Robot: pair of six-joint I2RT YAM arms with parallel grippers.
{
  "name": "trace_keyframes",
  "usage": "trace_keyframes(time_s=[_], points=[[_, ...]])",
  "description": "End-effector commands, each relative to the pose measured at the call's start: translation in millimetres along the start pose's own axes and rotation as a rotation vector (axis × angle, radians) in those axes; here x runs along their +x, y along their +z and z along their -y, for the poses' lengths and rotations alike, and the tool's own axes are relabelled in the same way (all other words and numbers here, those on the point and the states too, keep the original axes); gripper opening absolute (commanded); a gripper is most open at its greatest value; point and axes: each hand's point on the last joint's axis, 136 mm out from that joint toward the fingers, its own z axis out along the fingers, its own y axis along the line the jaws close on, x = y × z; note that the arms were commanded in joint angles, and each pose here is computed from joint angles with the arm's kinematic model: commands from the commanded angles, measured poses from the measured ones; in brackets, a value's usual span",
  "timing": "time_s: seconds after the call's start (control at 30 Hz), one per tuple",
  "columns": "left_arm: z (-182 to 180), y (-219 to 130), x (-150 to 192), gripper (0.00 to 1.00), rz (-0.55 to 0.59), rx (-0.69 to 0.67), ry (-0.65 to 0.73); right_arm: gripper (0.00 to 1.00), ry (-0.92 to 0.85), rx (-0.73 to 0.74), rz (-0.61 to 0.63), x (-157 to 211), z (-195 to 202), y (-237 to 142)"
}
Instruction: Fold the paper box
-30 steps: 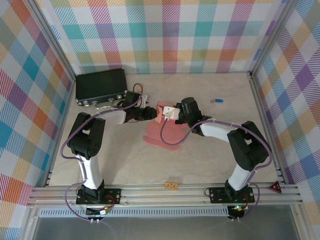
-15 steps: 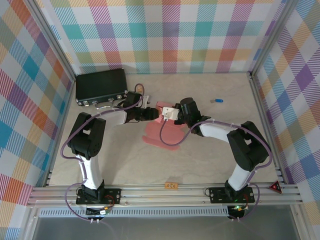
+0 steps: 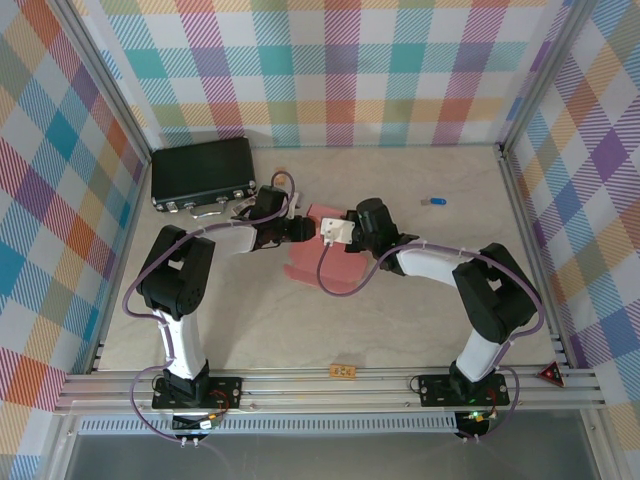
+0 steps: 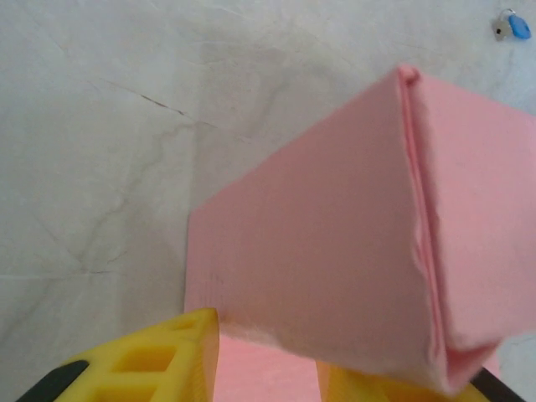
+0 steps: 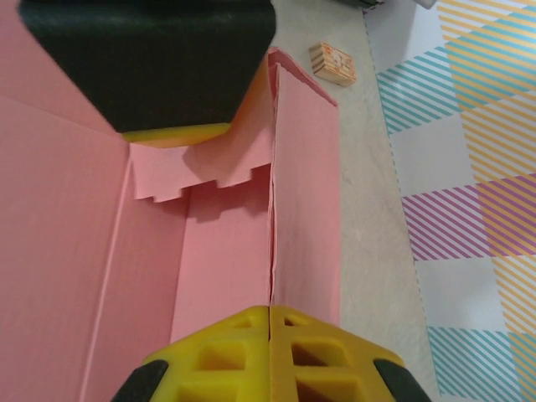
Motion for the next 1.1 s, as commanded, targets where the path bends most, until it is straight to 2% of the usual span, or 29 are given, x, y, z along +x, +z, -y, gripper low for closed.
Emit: trace_keyframes(time_s=[0.0, 0.3, 0.8, 1.07], points=[[-5, 3, -8, 0.37, 0.062, -0.046, 0.037, 0.0, 0.006, -0.064, 0.014, -2, -18, -6], [-3, 7, -15, 0.4, 0.098, -0.033, 0.056, 0.0, 0.007, -0.063, 0.011, -3, -16, -5], [5, 20, -24, 0.36, 0.154, 0.004, 0.077, 0.0, 0.017, -0.079, 0.001, -2, -20, 0], [7, 25, -22, 0.27, 0.152, 0.006, 0.087, 0.0, 0.019, -0.068, -0.003, -3, -14, 3]])
